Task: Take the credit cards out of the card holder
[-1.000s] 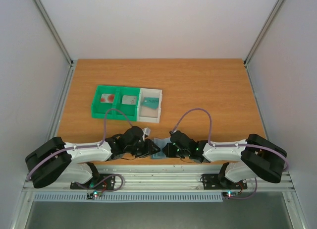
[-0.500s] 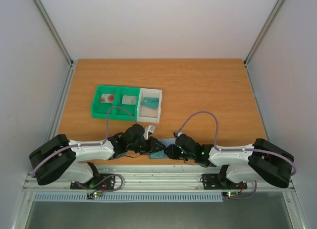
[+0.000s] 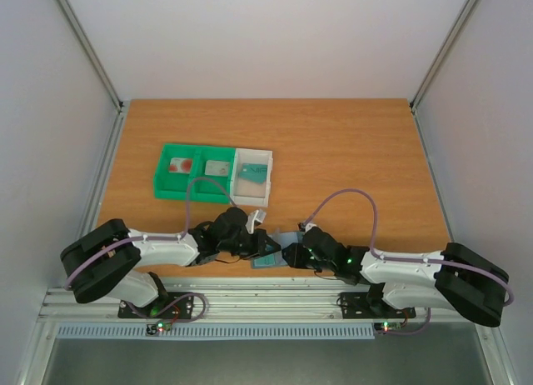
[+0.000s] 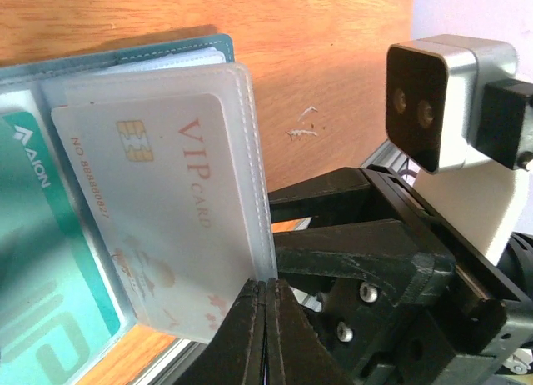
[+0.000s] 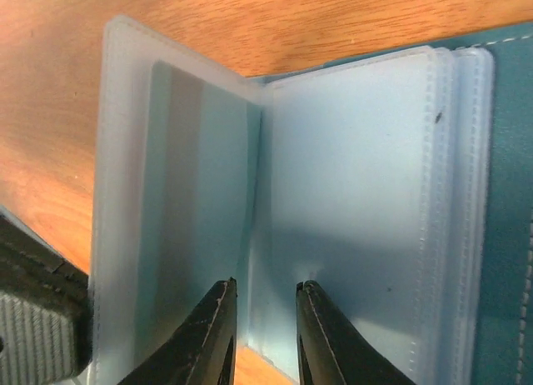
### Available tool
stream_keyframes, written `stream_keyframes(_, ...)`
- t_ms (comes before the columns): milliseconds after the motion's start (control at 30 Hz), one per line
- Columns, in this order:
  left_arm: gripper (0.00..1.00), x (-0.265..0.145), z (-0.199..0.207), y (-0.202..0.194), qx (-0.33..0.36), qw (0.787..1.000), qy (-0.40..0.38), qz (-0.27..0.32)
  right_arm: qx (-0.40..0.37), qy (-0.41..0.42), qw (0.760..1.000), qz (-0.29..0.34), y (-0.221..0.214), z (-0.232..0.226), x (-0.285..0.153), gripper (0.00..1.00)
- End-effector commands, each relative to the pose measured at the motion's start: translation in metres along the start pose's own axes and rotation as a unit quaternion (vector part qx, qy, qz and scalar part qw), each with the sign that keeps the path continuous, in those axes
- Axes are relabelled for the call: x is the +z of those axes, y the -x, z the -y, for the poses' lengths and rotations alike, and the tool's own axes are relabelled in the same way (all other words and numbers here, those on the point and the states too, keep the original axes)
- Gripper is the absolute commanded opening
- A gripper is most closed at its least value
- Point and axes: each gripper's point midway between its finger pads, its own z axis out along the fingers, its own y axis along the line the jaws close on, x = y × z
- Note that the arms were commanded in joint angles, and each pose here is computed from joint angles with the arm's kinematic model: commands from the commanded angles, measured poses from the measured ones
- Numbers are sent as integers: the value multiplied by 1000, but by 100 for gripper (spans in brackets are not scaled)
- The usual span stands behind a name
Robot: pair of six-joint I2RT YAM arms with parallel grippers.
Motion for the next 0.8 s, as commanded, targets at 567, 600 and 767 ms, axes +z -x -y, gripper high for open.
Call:
stream_keyframes(567,0,-17,-15,4,18,997,64,28,-16,-69,996,49,23,9,-42,31)
stream_keyframes(600,1,-20,-17,5,15,997,71,32,-18,-77,995,55,26,10,-46,31)
stream_keyframes(767,8,-43,-36,3,-12,989,134,55,-28,-94,993,60,33,7,-57,34)
